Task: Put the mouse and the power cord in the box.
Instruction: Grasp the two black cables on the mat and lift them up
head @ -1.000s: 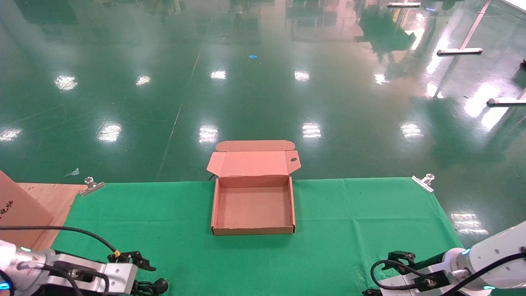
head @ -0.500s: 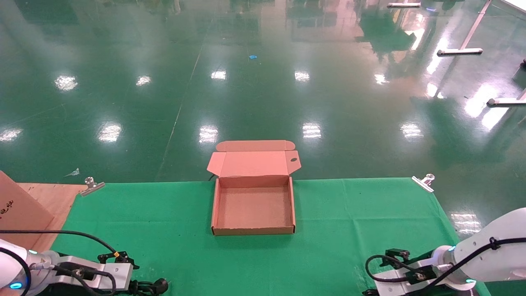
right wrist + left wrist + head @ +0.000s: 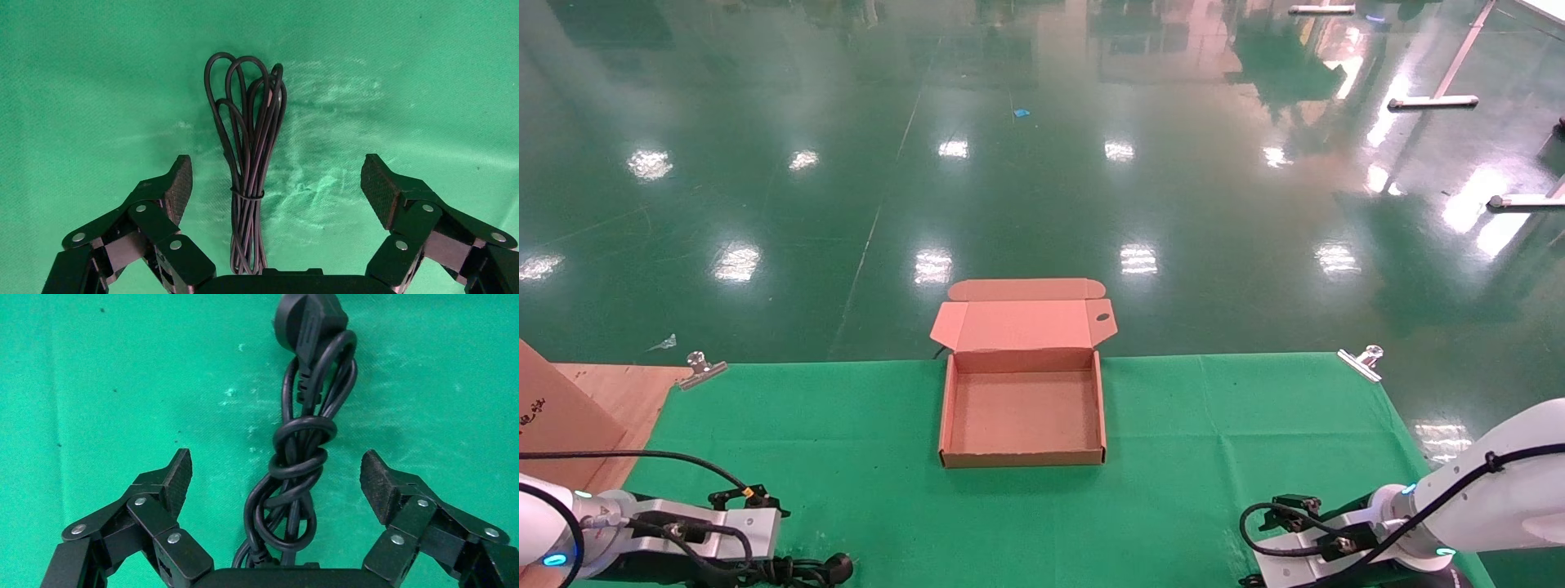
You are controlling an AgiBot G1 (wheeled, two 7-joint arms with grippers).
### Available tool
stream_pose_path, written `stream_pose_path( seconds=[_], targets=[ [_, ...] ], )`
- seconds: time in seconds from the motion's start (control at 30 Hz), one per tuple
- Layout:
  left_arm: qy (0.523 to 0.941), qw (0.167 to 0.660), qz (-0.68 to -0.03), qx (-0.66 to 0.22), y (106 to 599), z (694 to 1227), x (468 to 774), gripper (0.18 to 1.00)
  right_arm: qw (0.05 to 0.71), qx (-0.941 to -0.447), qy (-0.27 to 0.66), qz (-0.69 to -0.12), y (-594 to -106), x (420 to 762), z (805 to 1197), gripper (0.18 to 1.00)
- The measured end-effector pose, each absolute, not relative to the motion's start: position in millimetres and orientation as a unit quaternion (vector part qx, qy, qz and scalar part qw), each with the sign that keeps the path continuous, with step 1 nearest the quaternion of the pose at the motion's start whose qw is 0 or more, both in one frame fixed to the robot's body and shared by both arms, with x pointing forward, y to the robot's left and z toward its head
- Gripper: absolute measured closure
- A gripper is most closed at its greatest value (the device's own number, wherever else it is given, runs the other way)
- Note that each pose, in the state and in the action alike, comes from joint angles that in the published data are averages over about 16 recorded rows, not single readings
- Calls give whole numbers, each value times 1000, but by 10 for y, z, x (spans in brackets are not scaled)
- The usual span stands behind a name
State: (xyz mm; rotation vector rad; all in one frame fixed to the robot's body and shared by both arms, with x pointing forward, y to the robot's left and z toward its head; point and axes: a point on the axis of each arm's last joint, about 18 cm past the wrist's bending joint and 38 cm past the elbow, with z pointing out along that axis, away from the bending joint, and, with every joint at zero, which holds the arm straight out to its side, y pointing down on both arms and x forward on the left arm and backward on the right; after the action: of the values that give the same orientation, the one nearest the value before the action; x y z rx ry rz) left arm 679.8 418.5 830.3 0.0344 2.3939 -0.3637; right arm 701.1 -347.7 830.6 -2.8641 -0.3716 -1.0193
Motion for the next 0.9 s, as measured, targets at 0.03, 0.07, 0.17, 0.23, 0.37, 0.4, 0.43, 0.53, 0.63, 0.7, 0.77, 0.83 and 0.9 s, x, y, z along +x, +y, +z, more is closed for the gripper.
stream_pose_path(
  seconds=[0.03, 0.07, 0.17, 0.23, 0.37, 0.4, 0.43, 0.53, 0.63, 0.7, 0.77, 0.83, 0.9],
  targets=[
    [925, 352, -140, 14, 4186, 8303, 6797, 189, 39, -934, -123, -332, -3478, 7014, 8308, 184],
    [925, 352, -140, 16, 4186, 8303, 6796, 191, 38, -934, -124, -332, -3478, 7017, 8310, 188],
    [925, 352, -139, 20, 4187, 8305, 6792, 201, 34, -934, -130, -331, -3480, 7028, 8319, 199],
    [925, 352, -139, 23, 4187, 8305, 6788, 211, 32, -934, -133, -332, -3480, 7036, 8326, 207],
    [925, 351, -141, 25, 4187, 8305, 6779, 242, 28, -933, -137, -331, -3478, 7045, 8339, 240],
    [925, 351, -141, 25, 4187, 8305, 6777, 253, 27, -933, -138, -331, -3478, 7047, 8342, 248],
    [925, 351, -142, 25, 4188, 8304, 6776, 264, 26, -933, -140, -331, -3478, 7048, 8345, 257],
    [925, 351, -143, 26, 4192, 8302, 6773, 300, 24, -933, -143, -331, -3479, 7049, 8351, 304],
    [925, 351, -143, 25, 4197, 8297, 6769, 351, 23, -933, -144, -330, -3482, 7046, 8353, 344],
    [925, 350, -143, 24, 4200, 8290, 6767, 378, 24, -933, -145, -329, -3485, 7041, 8352, 390],
    [925, 350, -144, 23, 4202, 8282, 6765, 426, 24, -933, -145, -328, -3489, 7036, 8350, 436],
    [925, 350, -144, 22, 4204, 8274, 6763, 473, 24, -934, -145, -327, -3492, 7031, 8348, 476],
    [926, 349, -145, 20, 4207, 8267, 6762, 509, 25, -934, -146, -326, -3495, 7026, 8345, 519]
  ],
)
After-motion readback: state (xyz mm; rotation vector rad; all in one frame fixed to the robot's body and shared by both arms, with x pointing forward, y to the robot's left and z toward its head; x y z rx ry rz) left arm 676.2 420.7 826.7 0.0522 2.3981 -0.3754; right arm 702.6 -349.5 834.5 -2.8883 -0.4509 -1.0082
